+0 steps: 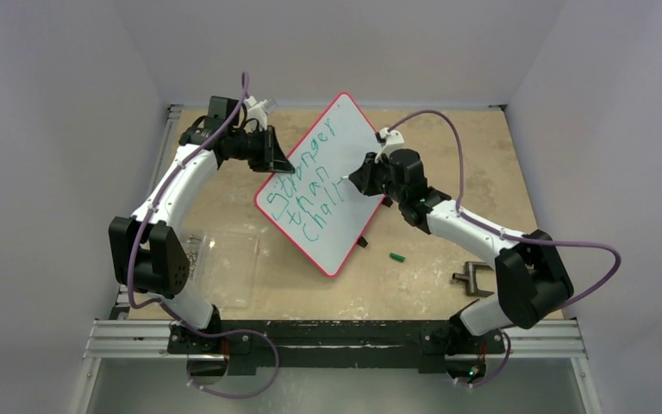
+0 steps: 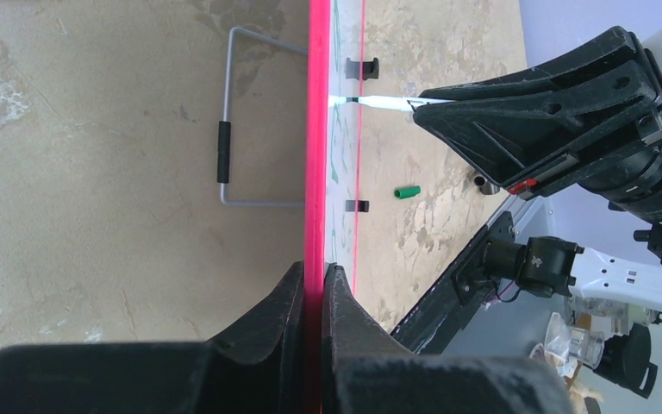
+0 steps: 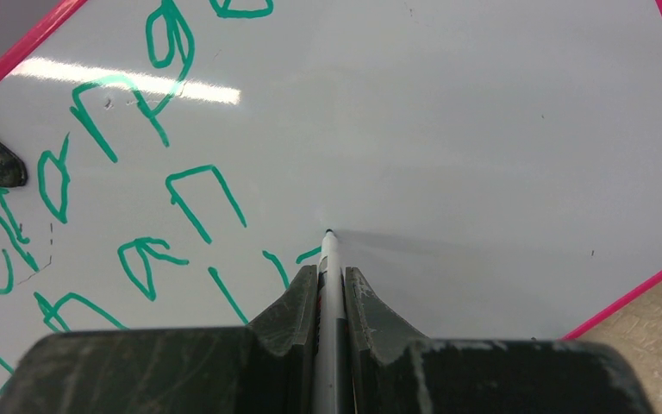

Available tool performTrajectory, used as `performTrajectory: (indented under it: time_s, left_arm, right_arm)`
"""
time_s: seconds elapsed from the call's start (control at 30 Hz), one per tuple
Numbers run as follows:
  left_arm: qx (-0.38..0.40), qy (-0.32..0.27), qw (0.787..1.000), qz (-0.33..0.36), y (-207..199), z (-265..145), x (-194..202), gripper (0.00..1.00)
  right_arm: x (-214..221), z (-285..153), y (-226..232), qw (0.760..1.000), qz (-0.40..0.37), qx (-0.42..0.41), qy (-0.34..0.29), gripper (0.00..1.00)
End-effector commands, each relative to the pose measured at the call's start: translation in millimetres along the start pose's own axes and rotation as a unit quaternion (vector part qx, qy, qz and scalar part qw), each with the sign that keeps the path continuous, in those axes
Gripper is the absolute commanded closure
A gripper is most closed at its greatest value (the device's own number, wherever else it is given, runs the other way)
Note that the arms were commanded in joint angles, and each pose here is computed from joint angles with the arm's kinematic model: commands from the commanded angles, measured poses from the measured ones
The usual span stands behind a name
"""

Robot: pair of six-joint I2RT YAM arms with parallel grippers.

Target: Write a sentence on the whiteboard

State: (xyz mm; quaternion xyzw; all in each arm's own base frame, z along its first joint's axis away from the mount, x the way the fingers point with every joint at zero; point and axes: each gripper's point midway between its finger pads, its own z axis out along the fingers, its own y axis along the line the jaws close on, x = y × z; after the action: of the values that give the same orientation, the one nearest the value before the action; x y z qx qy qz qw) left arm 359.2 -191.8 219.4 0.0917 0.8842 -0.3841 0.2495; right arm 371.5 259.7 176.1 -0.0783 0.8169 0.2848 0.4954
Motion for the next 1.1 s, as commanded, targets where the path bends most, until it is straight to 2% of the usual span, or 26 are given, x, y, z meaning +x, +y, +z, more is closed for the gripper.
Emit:
performTrajectory:
  time_s: [0.0, 0.5, 0.7, 1.07]
  left_arm:
    - [-0.043, -0.044, 0.997, 0.038, 6.1, -13.3, -19.7, 1.00]
    - [-0.044, -0.043, 0.997, 0.039, 6.2, -13.8, -19.3, 1.00]
    - [-0.044, -0.043, 0.997, 0.038, 6.3, -13.6, -19.1, 1.00]
    - [-0.045, -0.044, 0.997, 0.039, 6.6, -13.7, -19.4, 1.00]
  right_arm:
    - [2.1, 1.7, 18.9, 0.999, -0.004, -0.047, 0.006, 1.00]
    - [32.3, -13.9, 17.9, 0.997, 0.007, -0.061, 0.037, 1.00]
    - [41.8, -20.8, 7.2, 0.998, 0.004, -0.039, 0.045, 1.00]
    - [9.1, -20.8, -7.7, 0.999, -0.015, 0.029, 0.021, 1.00]
